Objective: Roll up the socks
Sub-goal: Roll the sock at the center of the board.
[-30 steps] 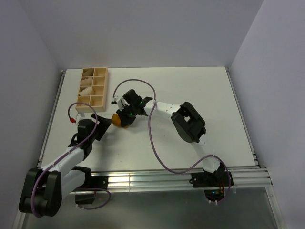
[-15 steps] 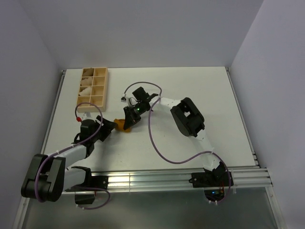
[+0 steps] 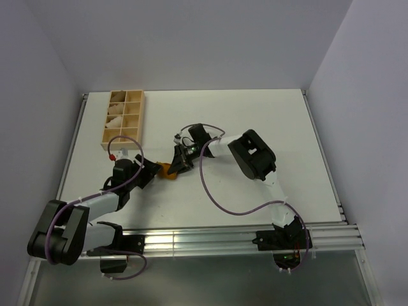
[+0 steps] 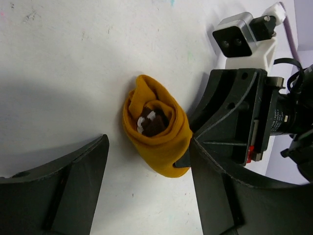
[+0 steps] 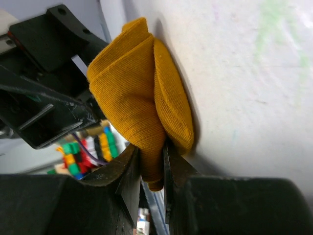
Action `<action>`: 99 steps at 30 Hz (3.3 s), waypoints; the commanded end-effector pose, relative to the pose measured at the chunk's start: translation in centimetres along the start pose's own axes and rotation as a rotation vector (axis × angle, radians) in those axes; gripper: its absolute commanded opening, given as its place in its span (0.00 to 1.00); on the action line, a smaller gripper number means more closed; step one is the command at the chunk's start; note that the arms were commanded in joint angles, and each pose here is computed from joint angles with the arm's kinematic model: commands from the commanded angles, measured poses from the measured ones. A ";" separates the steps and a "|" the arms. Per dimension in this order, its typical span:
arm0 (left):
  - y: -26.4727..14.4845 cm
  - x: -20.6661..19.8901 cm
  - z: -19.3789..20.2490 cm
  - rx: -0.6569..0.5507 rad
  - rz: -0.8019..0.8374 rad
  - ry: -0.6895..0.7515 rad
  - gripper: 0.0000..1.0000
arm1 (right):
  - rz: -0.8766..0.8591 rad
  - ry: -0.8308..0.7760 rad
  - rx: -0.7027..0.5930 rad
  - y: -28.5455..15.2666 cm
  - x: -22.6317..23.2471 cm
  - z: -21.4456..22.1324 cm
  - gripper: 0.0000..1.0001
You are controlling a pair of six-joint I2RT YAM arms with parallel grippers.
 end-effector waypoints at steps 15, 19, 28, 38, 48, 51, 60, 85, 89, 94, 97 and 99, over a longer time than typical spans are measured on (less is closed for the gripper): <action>2.2 -1.4 0.9 0.005 -0.003 0.002 0.72 | -0.059 0.255 -0.214 0.3 -0.1 0.2 0.03; 2.2 -1.2 0.5 -0.037 -0.015 -0.015 0.70 | -0.051 0.251 -0.221 0.3 0.0 0.3 0.04; 3.4 -0.9 0.9 -0.020 -0.040 -0.037 0.68 | 0.009 0.226 -0.182 1.4 0.0 0.7 0.08; 4.3 -0.5 1.3 -0.003 -0.086 -0.035 0.48 | 0.039 0.198 -0.162 1.9 -0.3 1.4 0.11; 4.6 -0.4 1.4 0.020 -0.152 -0.001 0.27 | 0.317 -0.037 -0.216 -0.9 1.3 1.0 0.57; 4.7 -0.5 1.3 0.023 -0.159 0.005 0.27 | 0.432 -0.145 -0.255 -2.8 2.7 0.4 0.64; 4.8 -1.1 1.3 0.051 -0.198 0.016 0.27 | 0.918 -0.557 -0.398 -6.8 6.5 0.2 0.67; 4.6 -2.3 1.4 0.097 -0.216 0.006 0.27 | 1.059 -1.153 -0.472 1.6 7.2 2.7 0.69; 4.3 -2.2 1.5 0.101 -0.215 0.002 0.27 | 1.069 -1.173 -0.467 2.0 6.8 2.4 0.65; 4.3 -2.4 1.5 0.102 -0.213 0.004 0.27 | 1.073 -1.186 -0.430 2.7 5.9 2.5 0.62; 4.2 -2.4 1.5 0.102 -0.211 0.004 0.27 | 1.061 -1.186 -0.419 3.0 5.6 2.7 0.61; 4.3 -2.4 1.5 0.107 -0.213 0.003 0.27 | 1.048 -1.188 -0.410 3.3 5.4 2.8 0.61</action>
Point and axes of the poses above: each gripper's point midway between its finger pads, its own y axis out along the fingers, its own x axis along the line the jaws close on, z = x × y, the point moved 7 cm from there along -y, back along the fingers, and after that the axes turned 13 degrees about -y, right-handed, at the moved point
